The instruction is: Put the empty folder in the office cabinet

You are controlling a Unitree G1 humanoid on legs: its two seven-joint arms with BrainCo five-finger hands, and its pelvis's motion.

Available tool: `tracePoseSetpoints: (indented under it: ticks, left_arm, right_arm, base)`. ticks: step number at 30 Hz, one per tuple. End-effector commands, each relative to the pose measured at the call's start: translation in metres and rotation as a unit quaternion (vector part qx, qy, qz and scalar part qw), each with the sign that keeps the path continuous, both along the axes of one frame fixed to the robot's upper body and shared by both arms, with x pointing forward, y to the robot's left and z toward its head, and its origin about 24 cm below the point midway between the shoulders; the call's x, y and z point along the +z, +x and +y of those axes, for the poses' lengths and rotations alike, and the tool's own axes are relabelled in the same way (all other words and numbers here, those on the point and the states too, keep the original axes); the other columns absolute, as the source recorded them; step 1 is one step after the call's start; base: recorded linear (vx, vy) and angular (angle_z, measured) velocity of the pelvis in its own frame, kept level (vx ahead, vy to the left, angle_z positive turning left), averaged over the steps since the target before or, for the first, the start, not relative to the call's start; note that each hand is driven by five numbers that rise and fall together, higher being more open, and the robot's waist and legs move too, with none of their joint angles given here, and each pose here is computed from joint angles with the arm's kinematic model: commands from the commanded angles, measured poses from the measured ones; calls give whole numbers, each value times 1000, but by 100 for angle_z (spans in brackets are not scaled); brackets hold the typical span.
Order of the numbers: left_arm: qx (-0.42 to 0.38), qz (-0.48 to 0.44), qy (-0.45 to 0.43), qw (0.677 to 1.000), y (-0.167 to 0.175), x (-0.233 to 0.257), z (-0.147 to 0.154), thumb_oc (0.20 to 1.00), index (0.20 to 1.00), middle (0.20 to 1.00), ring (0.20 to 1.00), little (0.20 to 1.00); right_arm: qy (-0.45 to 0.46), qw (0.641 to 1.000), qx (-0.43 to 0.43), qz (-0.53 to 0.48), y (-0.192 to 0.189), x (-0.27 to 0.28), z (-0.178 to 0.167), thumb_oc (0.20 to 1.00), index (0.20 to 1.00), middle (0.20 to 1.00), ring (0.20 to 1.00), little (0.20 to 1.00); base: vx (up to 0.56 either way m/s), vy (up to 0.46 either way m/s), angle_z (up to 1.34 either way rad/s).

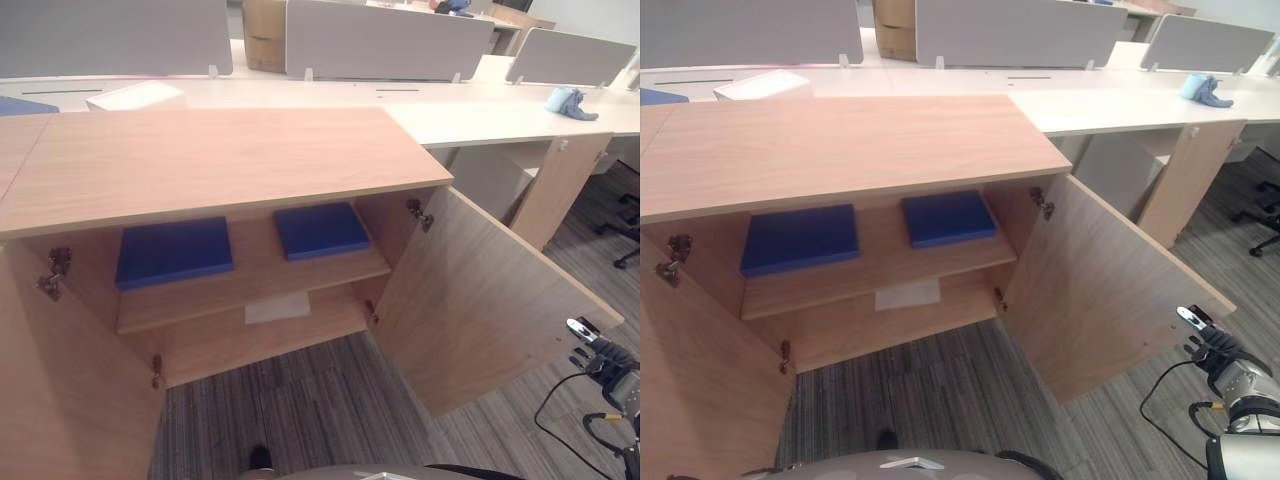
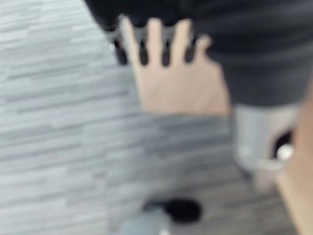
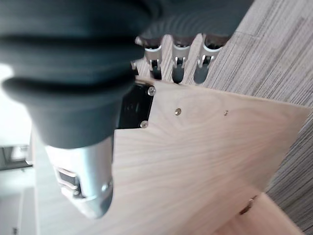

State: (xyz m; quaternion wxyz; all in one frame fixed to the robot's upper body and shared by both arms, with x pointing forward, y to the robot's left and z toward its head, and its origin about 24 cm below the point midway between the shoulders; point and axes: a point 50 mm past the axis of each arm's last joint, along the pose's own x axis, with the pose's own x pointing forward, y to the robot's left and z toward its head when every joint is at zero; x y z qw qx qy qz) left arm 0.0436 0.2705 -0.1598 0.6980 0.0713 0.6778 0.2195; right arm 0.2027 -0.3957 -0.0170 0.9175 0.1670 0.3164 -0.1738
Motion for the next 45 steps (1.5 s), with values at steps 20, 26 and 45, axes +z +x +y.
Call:
tracePoseSetpoints:
  ticks: [20,26,45]
  left_arm:
    - [-37,-1,18,999,17,10,22,1000,1000,1000,1000,1000]
    - [-25,-4,12,1000,18,9,18,1000,1000,1000,1000,1000]
    - [165,-1,64,984,-4,3,2,1000,1000,1000,1000,1000]
  right_arm:
    - [299,696,653,21,30,-7,243,1000,1000,1000,1000,1000]
    - [338,719,607,-8,22,-11,263,1000,1000,1000,1000,1000]
    - [337,876,311,150,-57,-111,229,1000,1000,1000,1000,1000]
  base:
    - [21,7,0]
    - [3,2,14]
    - [-28,-34,14]
